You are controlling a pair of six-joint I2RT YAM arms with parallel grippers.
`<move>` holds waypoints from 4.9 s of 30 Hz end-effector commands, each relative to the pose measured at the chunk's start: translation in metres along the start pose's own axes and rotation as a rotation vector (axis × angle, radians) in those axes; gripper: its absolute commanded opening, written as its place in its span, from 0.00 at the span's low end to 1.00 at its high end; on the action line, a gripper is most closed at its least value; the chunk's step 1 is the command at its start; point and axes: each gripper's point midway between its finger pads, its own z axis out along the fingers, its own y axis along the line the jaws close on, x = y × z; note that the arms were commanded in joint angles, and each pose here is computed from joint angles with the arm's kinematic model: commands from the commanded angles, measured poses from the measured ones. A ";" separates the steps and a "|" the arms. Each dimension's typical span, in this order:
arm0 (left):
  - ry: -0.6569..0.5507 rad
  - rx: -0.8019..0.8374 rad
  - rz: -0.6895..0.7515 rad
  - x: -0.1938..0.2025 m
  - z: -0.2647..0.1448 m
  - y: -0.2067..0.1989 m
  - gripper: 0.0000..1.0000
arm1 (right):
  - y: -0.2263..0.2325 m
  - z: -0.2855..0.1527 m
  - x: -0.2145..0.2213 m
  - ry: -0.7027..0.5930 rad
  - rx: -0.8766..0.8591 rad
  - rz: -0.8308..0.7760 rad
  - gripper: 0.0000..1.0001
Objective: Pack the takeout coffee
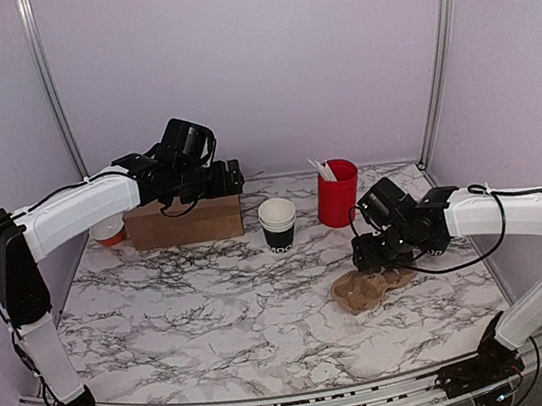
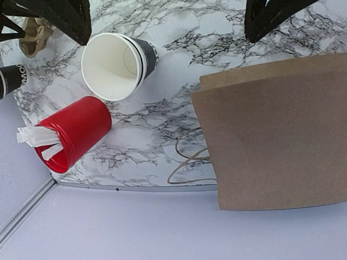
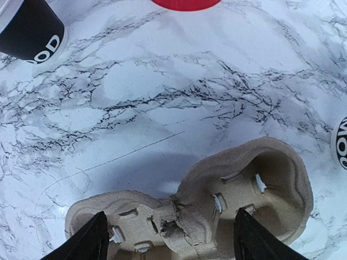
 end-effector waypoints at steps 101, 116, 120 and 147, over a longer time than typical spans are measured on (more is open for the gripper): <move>0.061 -0.709 0.437 -0.005 0.148 0.101 0.74 | 0.022 -0.051 -0.053 -0.153 -0.118 0.014 0.79; 0.010 -0.633 0.389 -0.033 0.123 0.083 0.01 | 0.023 -0.050 -0.055 -0.157 -0.119 0.014 0.79; -0.012 -0.586 0.351 -0.044 0.107 0.073 0.00 | 0.023 -0.049 -0.054 -0.158 -0.119 0.014 0.79; -0.147 -0.461 0.269 -0.110 -0.026 0.055 0.00 | 0.031 -0.063 -0.074 -0.204 -0.140 -0.026 0.79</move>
